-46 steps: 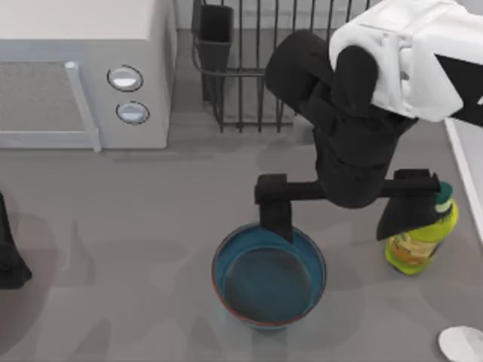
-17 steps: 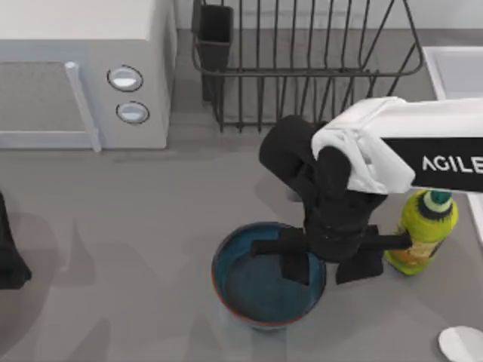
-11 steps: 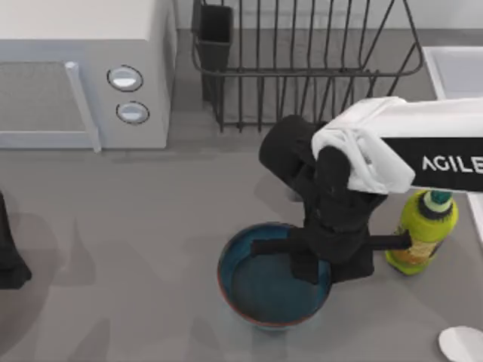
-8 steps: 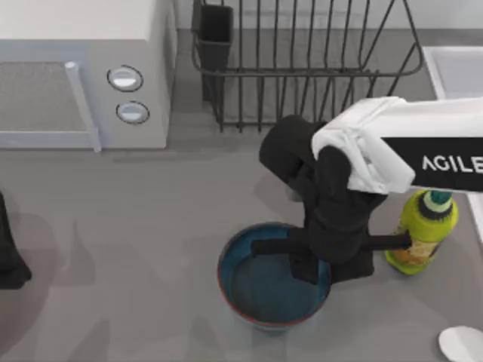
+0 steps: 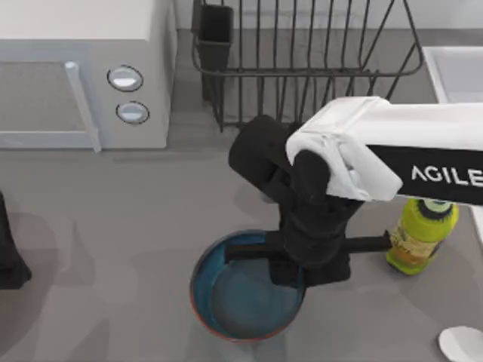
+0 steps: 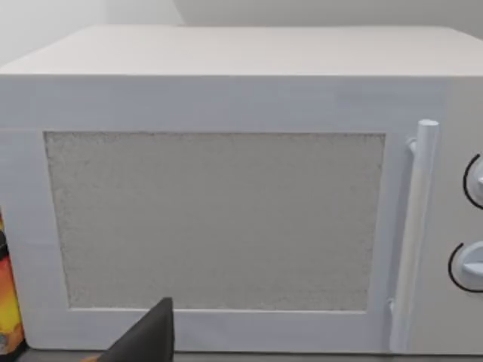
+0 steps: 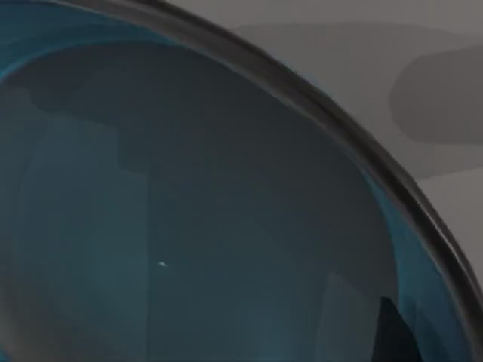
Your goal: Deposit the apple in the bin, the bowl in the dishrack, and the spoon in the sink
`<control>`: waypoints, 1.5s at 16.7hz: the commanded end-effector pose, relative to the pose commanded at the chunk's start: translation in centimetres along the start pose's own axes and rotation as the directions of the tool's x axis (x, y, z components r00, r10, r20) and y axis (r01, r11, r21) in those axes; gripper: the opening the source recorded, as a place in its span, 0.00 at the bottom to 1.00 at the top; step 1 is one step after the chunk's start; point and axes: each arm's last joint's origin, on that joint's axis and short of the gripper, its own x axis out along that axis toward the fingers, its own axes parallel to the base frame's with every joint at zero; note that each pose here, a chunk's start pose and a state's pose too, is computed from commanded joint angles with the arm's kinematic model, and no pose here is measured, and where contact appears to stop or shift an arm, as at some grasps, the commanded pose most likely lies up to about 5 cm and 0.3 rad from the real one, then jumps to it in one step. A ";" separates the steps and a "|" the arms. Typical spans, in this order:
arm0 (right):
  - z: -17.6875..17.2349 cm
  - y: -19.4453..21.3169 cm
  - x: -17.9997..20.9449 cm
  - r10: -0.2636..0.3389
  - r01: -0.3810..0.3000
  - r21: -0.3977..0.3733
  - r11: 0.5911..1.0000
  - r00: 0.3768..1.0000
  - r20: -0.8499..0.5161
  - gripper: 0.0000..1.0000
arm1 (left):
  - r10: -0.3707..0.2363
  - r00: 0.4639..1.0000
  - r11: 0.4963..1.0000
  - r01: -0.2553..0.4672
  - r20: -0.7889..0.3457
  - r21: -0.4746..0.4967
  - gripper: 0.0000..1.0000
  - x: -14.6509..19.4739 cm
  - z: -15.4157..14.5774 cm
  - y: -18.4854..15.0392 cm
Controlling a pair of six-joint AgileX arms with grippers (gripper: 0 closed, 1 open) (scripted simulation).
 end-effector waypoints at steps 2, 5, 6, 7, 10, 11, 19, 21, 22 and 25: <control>-1.1 1.2 -1.5 -0.004 0.004 -0.022 1.000 1.000 0.006 0.00 | 0.000 1.000 1.000 0.000 0.000 0.000 1.00 0.0 0.0 0.0; -1.4 1.4 -3.9 -0.024 0.025 -0.025 0.999 1.000 0.020 0.00 | 0.000 1.000 1.000 0.000 0.000 0.000 1.00 0.0 0.0 0.0; -1.0 0.9 -4.7 -0.028 0.028 -0.016 0.999 0.999 0.019 0.00 | 0.000 1.000 1.000 0.000 0.000 0.000 1.00 0.0 0.0 0.0; -0.5 0.3 -5.5 -0.030 0.031 -0.002 1.000 0.999 0.014 0.00 | 0.000 1.000 1.000 0.000 0.000 0.000 1.00 0.0 0.0 0.0; 1.3 -1.9 -7.2 -0.026 0.027 0.035 0.999 1.000 -0.012 0.00 | 0.000 1.000 1.000 0.000 0.000 0.000 1.00 0.0 0.0 0.0; 1.7 -2.5 -7.5 -0.028 0.028 0.041 0.999 0.999 -0.021 0.00 | 0.000 1.000 1.000 0.000 0.000 0.000 1.00 0.0 0.0 0.0; 1.6 -2.1 -8.1 -0.029 0.029 -0.005 1.000 0.999 0.030 0.00 | 0.000 1.000 1.000 0.000 0.000 0.000 1.00 0.0 0.0 0.0; 1.3 -1.3 -9.0 -0.021 0.033 -0.083 0.996 0.989 0.144 0.00 | 0.000 1.000 1.000 0.000 0.000 0.000 1.00 0.0 0.0 0.0; 1.1 -0.8 -9.6 -0.013 0.041 -0.123 0.992 0.975 0.220 0.00 | 0.000 1.000 1.000 0.000 0.000 0.000 1.00 0.0 0.0 0.0; 0.8 0.8 -12.0 0.031 0.082 -0.204 0.976 0.868 0.496 0.00 | 0.000 1.000 1.000 0.000 0.000 0.000 1.00 0.0 0.0 0.0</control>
